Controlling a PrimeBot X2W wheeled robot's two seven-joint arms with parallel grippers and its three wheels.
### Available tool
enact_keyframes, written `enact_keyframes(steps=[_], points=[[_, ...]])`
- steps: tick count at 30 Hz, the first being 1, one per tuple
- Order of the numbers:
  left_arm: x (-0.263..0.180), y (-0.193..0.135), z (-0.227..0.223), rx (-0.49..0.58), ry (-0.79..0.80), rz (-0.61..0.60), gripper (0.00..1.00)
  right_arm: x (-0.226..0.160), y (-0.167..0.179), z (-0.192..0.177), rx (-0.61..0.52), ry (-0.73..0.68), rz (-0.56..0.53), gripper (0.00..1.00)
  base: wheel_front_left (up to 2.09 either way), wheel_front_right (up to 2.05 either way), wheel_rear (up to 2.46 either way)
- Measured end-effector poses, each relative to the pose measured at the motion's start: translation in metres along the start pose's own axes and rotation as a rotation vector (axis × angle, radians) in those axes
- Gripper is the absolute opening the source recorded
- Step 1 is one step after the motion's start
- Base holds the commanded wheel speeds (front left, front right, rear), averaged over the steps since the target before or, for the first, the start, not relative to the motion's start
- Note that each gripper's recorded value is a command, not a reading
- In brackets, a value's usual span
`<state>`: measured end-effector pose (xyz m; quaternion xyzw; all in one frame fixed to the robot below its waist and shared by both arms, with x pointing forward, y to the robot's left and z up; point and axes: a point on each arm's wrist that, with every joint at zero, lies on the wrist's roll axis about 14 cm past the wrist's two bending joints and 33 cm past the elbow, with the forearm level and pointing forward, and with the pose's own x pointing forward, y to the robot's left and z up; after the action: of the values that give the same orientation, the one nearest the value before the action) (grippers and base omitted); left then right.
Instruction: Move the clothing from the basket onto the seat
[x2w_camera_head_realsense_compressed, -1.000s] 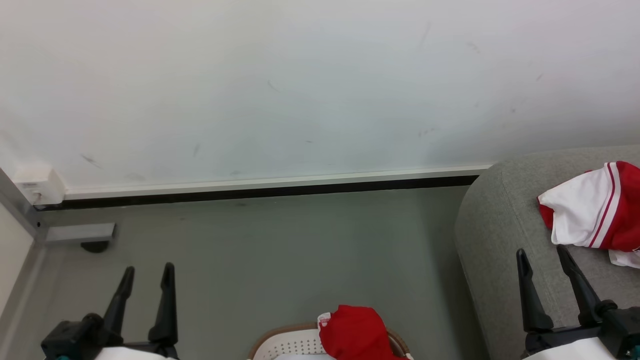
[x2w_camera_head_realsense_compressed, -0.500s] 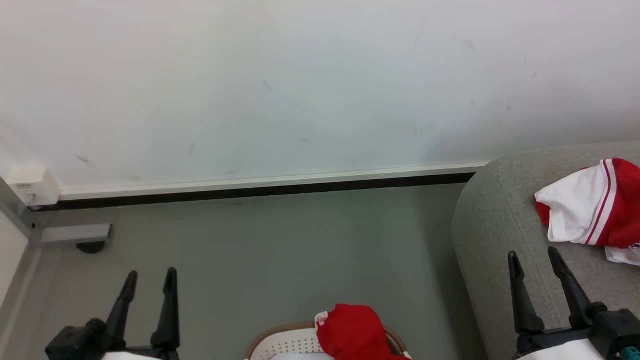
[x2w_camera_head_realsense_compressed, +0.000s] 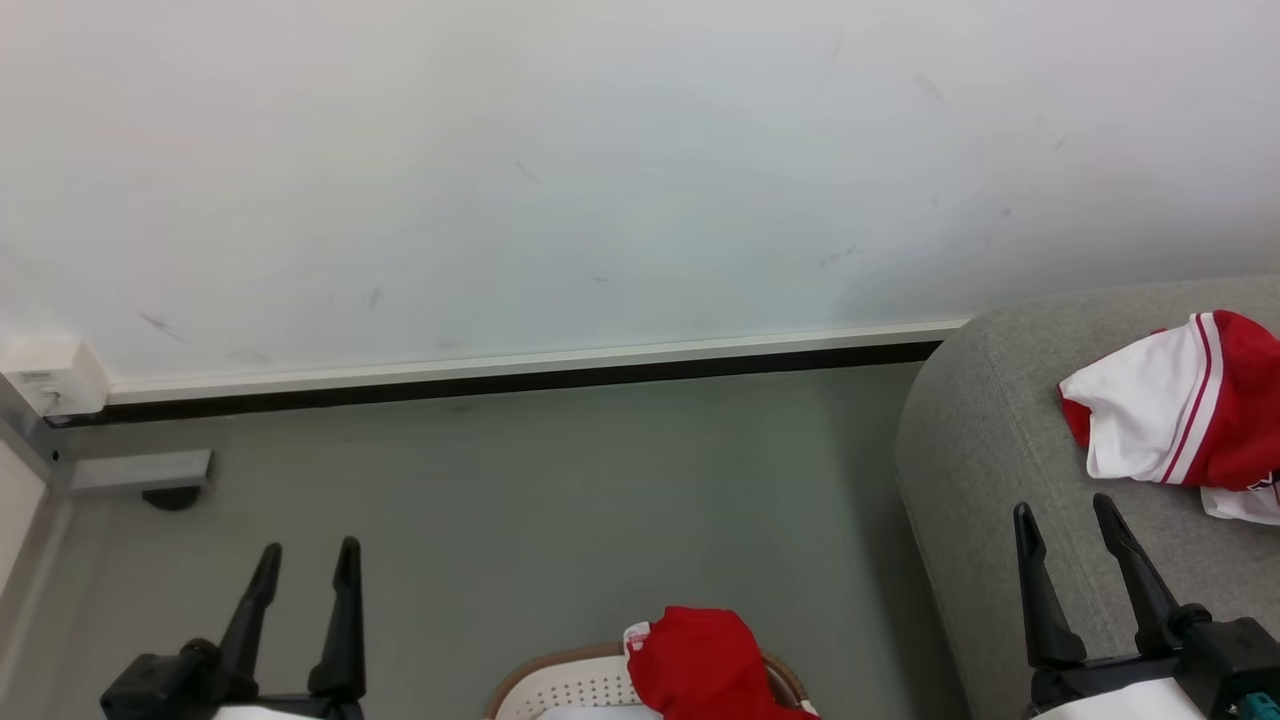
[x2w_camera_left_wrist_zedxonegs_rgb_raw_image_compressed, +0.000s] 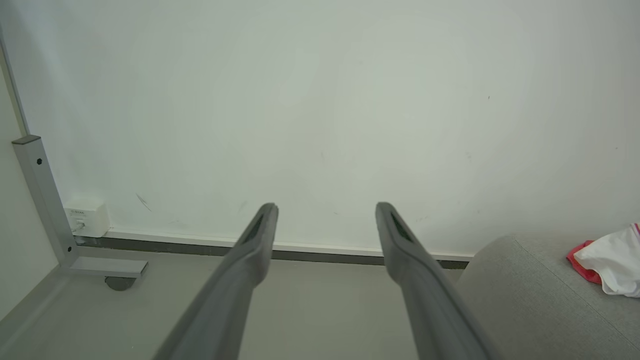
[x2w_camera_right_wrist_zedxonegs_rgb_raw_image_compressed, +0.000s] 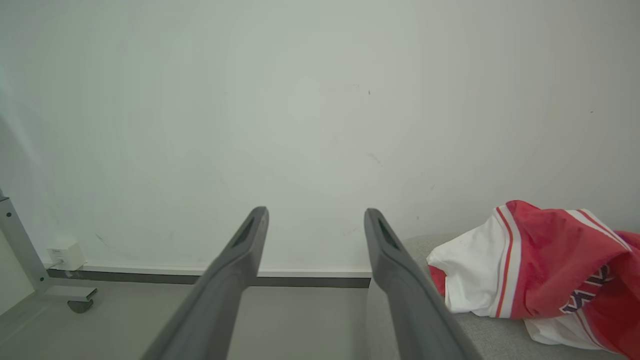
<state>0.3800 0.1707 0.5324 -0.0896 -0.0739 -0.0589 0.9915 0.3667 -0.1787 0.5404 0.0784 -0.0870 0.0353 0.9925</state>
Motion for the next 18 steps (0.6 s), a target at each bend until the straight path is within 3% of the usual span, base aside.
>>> enact_keyframes(steps=[18], points=[[0.033,-0.053,-0.021,-0.038,0.036,-0.171,1.0,-0.007,-0.033,-0.001,-0.024,0.004,-0.102,1.0,0.0,0.0,0.0]])
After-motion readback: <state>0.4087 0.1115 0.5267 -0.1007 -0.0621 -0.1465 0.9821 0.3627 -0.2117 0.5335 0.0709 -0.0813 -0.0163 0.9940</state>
